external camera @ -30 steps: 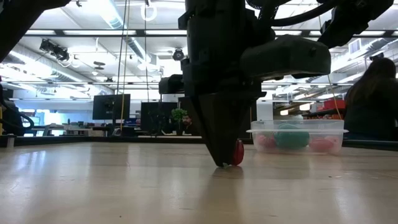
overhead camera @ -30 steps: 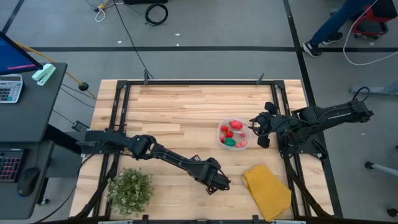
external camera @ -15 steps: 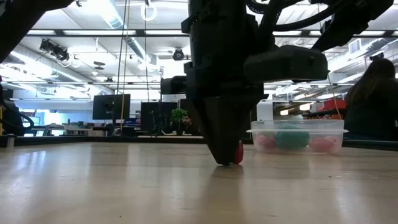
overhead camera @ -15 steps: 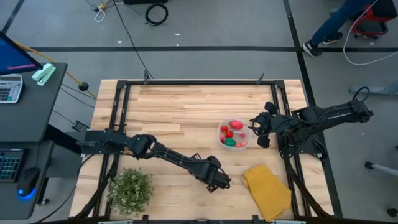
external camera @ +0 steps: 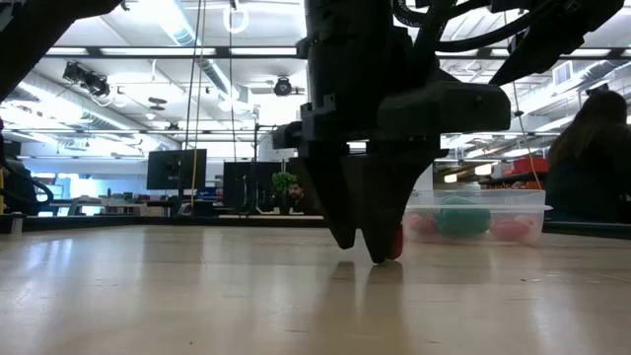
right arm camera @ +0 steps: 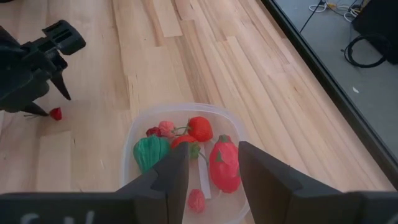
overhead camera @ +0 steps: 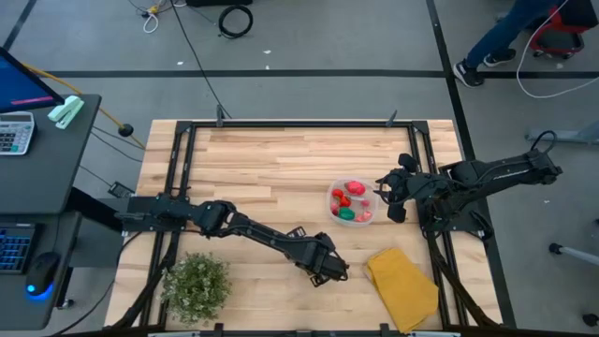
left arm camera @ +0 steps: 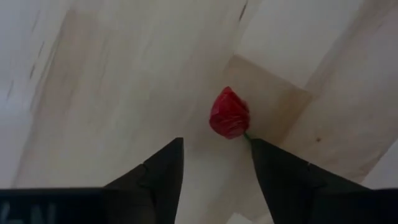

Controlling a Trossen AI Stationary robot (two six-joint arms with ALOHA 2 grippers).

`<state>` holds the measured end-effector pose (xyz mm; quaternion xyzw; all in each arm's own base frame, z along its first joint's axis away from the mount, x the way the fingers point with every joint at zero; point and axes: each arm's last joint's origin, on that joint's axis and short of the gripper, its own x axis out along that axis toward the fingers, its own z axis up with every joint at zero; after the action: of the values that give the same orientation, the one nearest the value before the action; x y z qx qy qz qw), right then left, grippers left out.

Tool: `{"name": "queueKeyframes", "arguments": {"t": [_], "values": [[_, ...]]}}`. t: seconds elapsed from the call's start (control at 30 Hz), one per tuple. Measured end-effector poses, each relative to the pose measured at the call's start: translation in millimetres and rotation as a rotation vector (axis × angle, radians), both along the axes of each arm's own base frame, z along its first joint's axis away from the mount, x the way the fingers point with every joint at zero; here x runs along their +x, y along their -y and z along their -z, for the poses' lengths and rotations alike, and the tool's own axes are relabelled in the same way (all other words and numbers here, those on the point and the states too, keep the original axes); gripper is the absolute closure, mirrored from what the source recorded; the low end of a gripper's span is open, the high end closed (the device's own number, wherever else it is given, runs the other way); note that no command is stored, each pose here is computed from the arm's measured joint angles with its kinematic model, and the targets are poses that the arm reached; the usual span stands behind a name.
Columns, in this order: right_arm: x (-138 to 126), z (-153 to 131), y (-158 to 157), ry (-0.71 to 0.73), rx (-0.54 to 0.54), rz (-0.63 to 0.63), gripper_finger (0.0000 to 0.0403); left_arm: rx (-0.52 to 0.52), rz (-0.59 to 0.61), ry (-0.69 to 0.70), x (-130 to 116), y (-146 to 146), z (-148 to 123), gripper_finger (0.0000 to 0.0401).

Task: Pick and placing Produce into tupperware
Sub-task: Put the red cherry into the transparent container

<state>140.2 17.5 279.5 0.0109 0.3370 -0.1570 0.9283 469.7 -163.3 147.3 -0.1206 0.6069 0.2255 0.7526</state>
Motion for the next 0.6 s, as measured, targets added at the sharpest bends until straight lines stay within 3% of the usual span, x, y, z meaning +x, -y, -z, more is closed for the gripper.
{"name": "queueKeyframes", "arguments": {"t": [0.2, 0.47, 0.6], "values": [[0.0, 0.0, 0.0, 0.000, 0.000, 0.000, 0.0257, 0.001, 0.085, 0.036, 8.3, -7.0, -0.7, 0.0204], [-0.1, 0.0, 0.0, 0.000, 0.000, 0.000, 0.0257, -0.007, 0.075, 0.005, 7.5, -13.8, -4.3, 0.0222], [-0.1, 0.0, 0.0, 0.000, 0.000, 0.000, 0.0257, -0.019, 0.057, 0.035, 9.3, -13.2, -24.0, 0.0228]]}}
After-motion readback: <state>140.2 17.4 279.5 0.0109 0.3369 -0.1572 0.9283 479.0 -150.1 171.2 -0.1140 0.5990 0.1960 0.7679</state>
